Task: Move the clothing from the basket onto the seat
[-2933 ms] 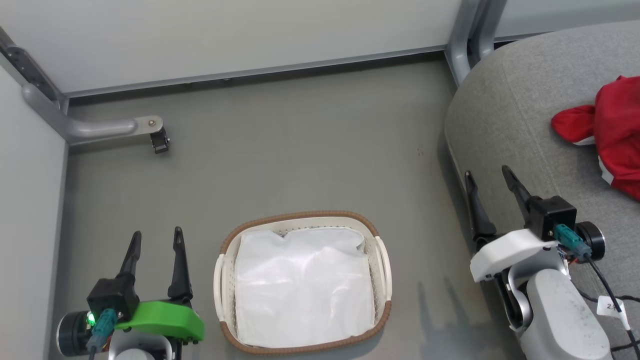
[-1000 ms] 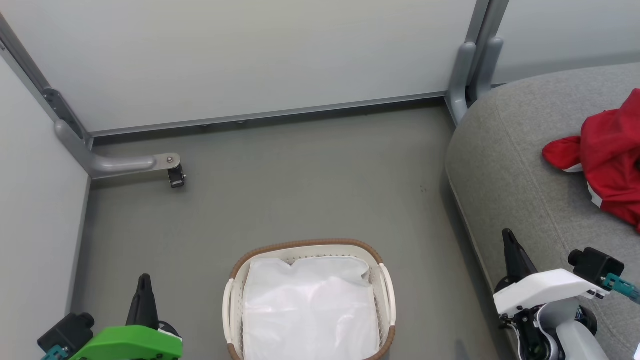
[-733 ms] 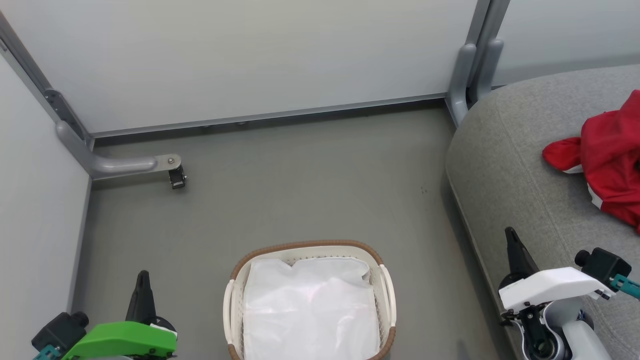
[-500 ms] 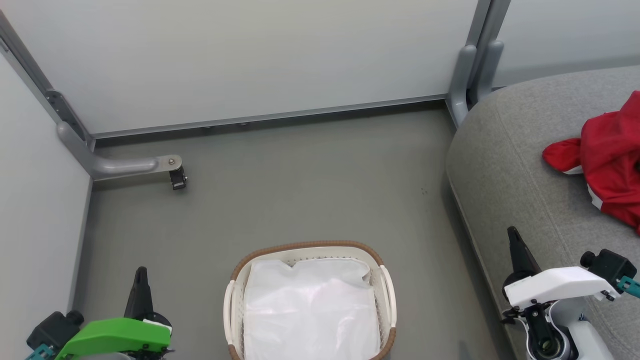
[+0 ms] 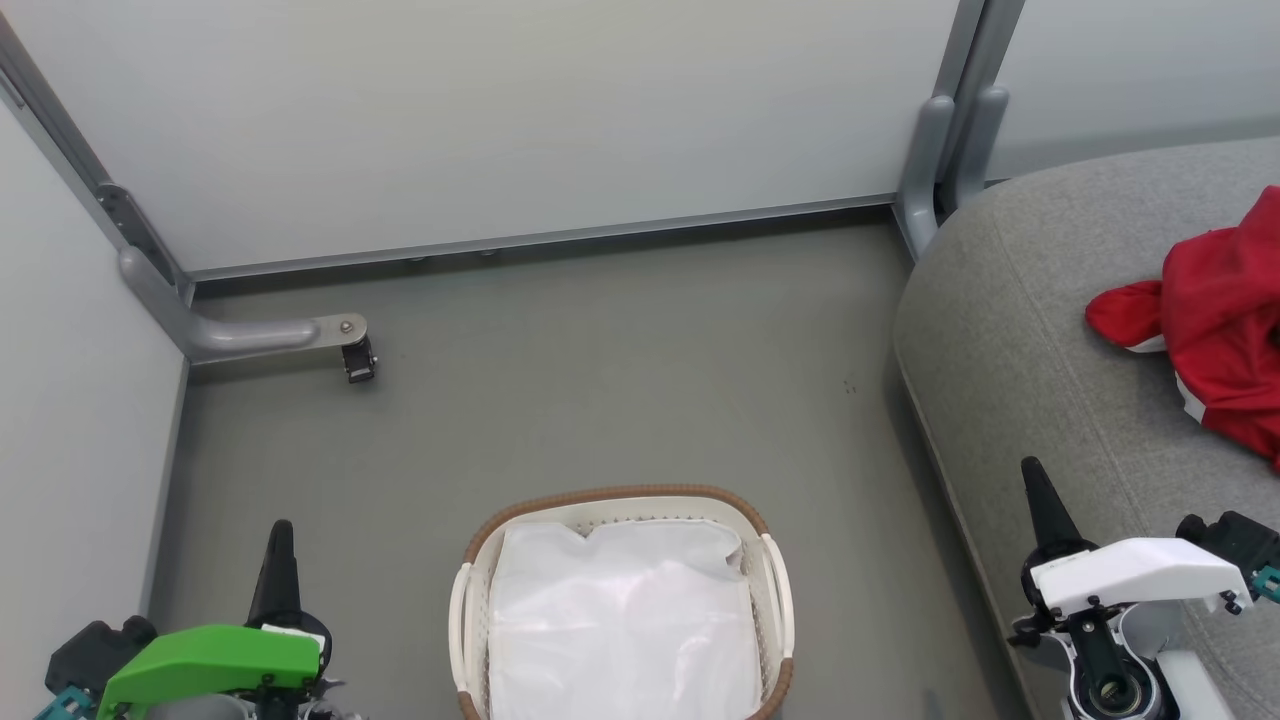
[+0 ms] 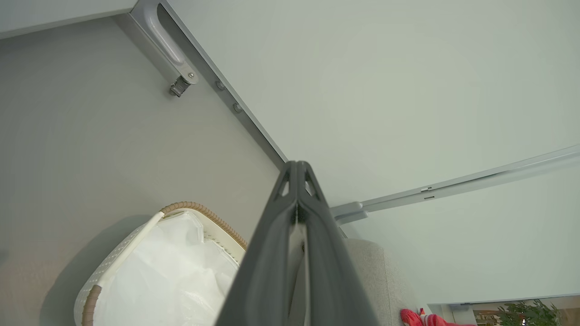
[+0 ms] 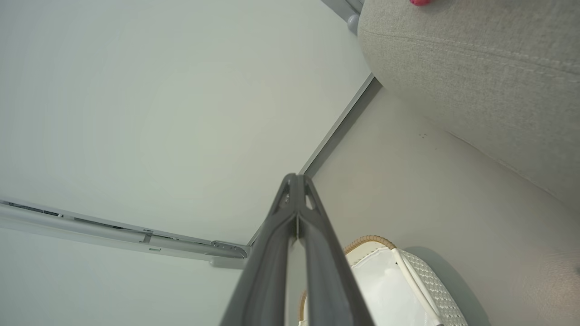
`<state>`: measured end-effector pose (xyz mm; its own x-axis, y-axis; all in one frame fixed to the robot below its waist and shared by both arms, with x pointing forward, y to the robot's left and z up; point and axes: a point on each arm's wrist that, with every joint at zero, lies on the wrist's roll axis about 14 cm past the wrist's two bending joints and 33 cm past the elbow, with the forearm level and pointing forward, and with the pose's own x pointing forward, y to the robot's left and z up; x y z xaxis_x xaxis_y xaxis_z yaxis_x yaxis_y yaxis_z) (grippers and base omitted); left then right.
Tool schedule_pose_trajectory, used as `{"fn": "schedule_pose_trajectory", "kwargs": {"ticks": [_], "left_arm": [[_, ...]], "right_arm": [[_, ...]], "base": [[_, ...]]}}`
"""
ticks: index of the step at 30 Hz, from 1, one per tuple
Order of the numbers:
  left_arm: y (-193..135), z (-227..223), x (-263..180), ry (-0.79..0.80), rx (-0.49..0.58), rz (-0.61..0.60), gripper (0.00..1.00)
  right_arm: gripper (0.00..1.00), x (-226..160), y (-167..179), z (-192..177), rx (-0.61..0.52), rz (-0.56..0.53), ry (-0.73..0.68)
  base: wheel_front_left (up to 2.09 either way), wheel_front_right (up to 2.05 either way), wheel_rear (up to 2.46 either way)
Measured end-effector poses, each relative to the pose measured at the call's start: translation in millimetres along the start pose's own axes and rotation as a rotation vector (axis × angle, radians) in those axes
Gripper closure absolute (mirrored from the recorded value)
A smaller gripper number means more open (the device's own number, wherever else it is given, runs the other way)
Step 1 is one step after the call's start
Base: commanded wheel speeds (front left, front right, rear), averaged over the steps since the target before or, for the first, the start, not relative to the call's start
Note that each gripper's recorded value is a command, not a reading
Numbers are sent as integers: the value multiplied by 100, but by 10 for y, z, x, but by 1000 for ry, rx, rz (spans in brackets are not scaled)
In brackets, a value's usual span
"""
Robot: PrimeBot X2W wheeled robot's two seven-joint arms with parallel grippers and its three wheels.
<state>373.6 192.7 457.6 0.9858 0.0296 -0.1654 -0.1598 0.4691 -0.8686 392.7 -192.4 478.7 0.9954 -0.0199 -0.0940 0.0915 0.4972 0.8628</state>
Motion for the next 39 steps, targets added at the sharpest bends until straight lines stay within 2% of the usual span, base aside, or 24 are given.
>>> {"fn": "schedule_pose_trajectory", "kwargs": {"ticks": [39], "left_arm": [[-245,166,56,-6,-335,-92,100]], "right_arm": [[100,-26,137,127,356,56,-5]], "base": [[0,0,0]]}}
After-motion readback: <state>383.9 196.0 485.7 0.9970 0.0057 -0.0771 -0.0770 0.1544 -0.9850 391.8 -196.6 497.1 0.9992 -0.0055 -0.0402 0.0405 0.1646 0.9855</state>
